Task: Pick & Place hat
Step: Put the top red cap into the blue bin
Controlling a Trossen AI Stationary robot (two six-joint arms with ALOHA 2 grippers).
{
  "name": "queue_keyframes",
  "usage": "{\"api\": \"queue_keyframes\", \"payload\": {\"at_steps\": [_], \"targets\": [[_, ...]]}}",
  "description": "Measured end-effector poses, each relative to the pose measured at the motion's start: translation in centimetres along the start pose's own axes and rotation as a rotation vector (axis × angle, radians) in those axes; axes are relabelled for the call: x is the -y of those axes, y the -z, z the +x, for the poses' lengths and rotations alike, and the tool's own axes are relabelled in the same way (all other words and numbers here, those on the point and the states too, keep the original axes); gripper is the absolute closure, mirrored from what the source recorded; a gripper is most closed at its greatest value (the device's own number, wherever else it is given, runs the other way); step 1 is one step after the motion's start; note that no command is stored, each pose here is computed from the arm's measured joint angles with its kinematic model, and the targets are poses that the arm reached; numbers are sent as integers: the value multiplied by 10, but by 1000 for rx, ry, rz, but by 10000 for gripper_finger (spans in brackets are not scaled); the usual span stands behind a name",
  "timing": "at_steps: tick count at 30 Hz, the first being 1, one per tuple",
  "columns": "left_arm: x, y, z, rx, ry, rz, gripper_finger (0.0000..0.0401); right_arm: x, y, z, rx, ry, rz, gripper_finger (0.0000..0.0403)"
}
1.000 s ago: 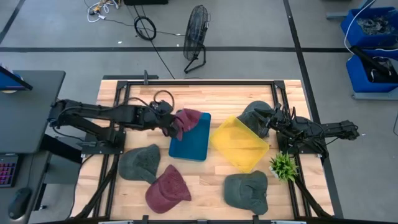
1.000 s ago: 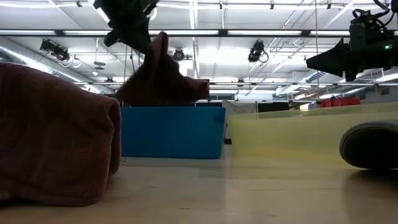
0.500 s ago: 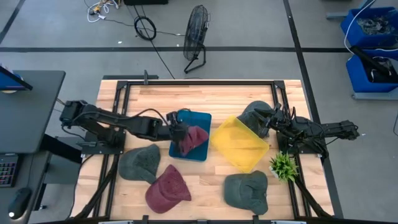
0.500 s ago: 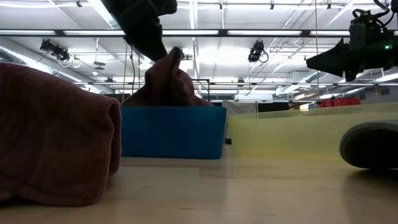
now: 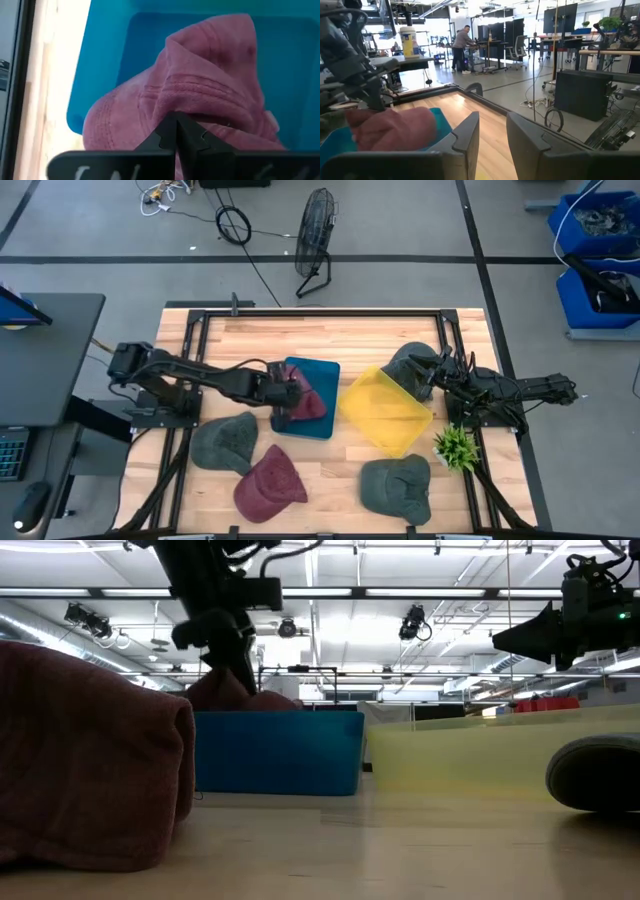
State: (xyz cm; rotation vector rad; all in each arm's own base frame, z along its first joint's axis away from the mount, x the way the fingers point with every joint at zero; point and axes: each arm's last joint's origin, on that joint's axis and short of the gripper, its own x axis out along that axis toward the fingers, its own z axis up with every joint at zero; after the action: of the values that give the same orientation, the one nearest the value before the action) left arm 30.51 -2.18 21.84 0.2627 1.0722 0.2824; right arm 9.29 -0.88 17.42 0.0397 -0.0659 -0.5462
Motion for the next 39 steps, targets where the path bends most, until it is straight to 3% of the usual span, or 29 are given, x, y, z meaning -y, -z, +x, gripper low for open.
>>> {"api": "queue_keyframes", "payload": {"at_steps": [7, 12, 15, 20, 34, 37, 39], "targets": [[-8, 1, -3, -17, -8, 27, 322, 0, 0, 0, 0, 1, 56, 298], [-10, -25, -27, 71, 4, -82, 268, 0, 0, 0, 0, 1, 54, 298], [-11, -34, -41, 91, -5, -57, 257, 0, 0, 0, 0, 2, 72, 298], [-14, -34, -39, 76, -27, -10, 255, 0, 0, 0, 0, 6, 103, 298], [-19, -17, 38, -128, -30, -31, 258, 1, 0, 0, 1, 36, 70, 298], [-19, -15, 47, -162, -33, -13, 285, 1, 0, 0, 1, 36, 46, 298], [-19, -14, 49, -177, -33, 33, 325, 1, 0, 0, 0, 37, 29, 298]]}}
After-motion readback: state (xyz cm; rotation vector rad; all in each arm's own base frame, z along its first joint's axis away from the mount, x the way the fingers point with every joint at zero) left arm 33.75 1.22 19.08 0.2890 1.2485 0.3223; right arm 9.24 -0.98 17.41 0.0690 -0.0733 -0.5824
